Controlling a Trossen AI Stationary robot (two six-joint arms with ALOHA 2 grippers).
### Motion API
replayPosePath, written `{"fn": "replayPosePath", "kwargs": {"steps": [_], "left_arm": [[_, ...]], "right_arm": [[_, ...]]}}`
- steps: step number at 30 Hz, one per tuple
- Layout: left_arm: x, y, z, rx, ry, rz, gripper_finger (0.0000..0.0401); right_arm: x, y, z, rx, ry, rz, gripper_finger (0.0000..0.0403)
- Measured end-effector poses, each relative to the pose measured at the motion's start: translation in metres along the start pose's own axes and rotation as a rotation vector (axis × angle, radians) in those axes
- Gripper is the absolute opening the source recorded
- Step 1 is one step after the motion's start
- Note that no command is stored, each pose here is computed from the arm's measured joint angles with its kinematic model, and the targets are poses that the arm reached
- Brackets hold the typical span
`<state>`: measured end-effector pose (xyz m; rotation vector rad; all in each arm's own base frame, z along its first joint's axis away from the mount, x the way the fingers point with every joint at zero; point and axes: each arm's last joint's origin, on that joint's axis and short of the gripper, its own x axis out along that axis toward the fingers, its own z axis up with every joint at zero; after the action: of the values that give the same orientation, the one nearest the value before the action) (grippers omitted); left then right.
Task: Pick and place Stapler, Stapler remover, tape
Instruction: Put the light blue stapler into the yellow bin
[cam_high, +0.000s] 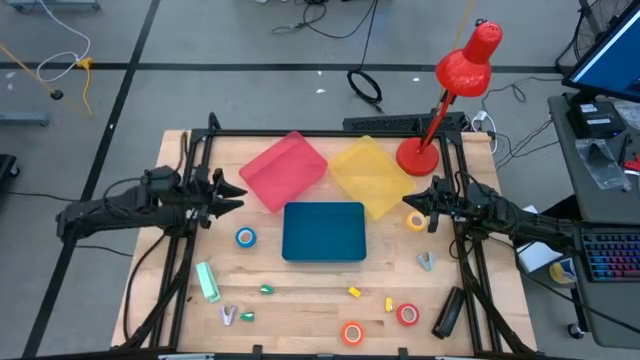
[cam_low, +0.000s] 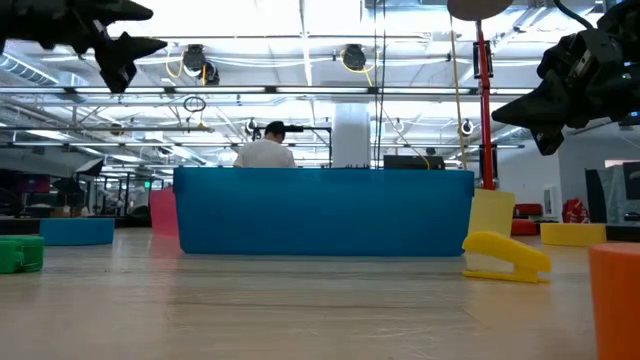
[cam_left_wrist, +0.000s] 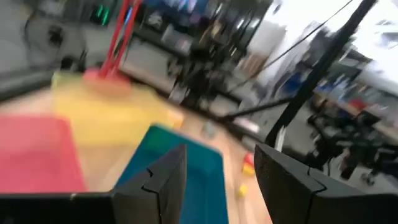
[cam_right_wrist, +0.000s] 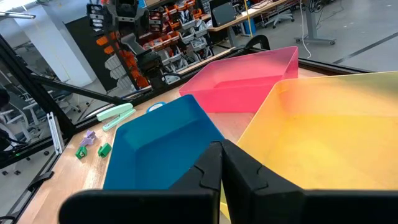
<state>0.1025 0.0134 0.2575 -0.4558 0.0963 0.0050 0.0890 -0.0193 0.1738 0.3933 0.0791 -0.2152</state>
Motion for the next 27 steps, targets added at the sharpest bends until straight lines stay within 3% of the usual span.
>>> {"fn": "replayPosePath", "kwargs": {"steps": [7,12,16,18,21,24,27], "left_arm": [[0.021,-0.02,0.027,-0.273,0.304,0.109,0.0186],[0.043,-0.038,0.03,-0.592,0.561,0.149,0.0186],[0.054,-0.052,0.026,-0.763,0.728,0.143,0.0186],[0.056,-0.057,0.022,-0.788,0.784,0.116,0.0186],[0.059,-0.062,0.018,-0.701,0.816,0.074,0.0186],[0.063,-0.063,0.017,-0.623,0.782,0.075,0.0186],[0.068,-0.066,0.019,-0.658,0.722,0.087,0.0186]], "right_arm": [[0.0,0.0,0.0,0.0,-0.001,-0.003,0.0],[0.0,0.0,0.0,-0.003,-0.002,-0.004,0.0],[0.0,0.0,0.0,-0.003,-0.002,-0.004,0.0],[0.0,0.0,0.0,-0.003,-0.002,-0.004,0.0],[0.0,0.0,0.0,-0.003,-0.002,-0.004,0.0],[0.0,0.0,0.0,-0.003,-0.002,-0.004,0.0],[0.0,0.0,0.0,-0.003,-0.002,-0.004,0.0]]}}
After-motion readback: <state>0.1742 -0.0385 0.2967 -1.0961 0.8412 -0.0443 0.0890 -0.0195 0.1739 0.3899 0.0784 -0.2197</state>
